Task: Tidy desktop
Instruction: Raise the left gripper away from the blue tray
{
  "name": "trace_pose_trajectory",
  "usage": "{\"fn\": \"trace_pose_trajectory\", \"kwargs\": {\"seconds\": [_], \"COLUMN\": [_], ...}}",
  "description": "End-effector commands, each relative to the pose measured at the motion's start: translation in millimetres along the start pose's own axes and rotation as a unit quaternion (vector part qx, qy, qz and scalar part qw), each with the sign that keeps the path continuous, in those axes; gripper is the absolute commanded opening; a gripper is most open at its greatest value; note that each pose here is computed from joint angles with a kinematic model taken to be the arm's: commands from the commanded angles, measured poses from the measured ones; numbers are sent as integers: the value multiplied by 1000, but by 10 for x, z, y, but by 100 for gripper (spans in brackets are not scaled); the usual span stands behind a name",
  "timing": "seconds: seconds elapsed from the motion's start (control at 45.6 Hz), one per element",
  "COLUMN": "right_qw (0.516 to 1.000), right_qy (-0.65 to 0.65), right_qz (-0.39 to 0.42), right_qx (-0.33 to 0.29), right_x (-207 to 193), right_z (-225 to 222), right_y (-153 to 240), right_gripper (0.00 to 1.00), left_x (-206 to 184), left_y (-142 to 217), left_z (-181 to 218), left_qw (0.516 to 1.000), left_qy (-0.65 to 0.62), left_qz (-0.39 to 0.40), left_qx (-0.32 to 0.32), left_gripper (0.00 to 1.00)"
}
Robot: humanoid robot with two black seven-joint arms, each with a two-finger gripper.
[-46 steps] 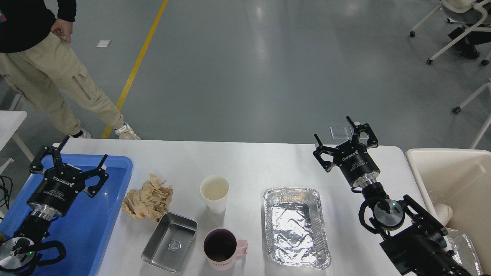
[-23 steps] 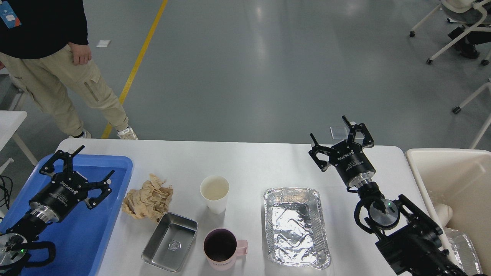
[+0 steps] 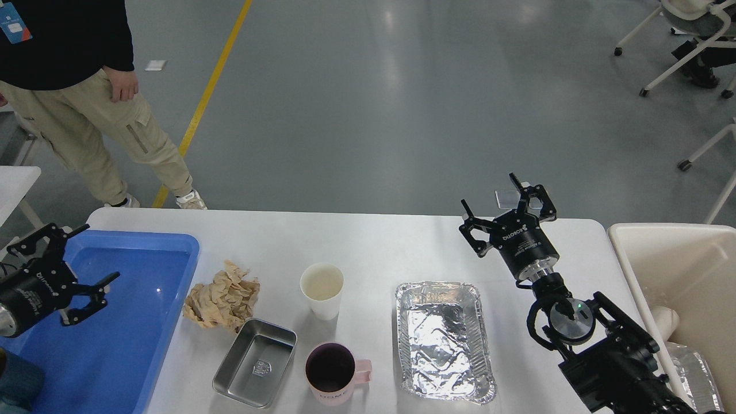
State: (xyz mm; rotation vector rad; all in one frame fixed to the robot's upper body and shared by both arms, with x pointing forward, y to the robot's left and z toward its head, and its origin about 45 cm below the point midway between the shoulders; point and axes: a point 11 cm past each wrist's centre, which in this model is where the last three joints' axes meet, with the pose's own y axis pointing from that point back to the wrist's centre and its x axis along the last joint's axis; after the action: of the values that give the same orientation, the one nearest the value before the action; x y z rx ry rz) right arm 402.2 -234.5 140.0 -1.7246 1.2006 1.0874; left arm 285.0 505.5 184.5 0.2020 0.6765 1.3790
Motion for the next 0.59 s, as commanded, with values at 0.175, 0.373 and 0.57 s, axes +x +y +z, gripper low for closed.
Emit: {"fn": "trace_pose_trajectory", "kwargs": {"seconds": [0.175, 0.373, 0.57], "right_qw": [1000, 1000, 1000], "right_qy": [-12, -13, -14], "right_qz": [-1, -5, -4], "right_qx": [-7, -7, -7], "right_x": [-11, -32, -14], "right_z": [150, 158, 161], "right_y": [4, 5, 65], "right_gripper": [100, 100, 100], "left_x": [114, -150, -144], "left_y": [803, 985, 976], "left_z": [818, 1056, 1035], "left_qw": [982, 959, 959], "left_qy": [-169, -262, -263], "left_qz": [62, 66, 69], "left_qx": [58, 86, 86], "left_gripper": [98, 98, 98]}}
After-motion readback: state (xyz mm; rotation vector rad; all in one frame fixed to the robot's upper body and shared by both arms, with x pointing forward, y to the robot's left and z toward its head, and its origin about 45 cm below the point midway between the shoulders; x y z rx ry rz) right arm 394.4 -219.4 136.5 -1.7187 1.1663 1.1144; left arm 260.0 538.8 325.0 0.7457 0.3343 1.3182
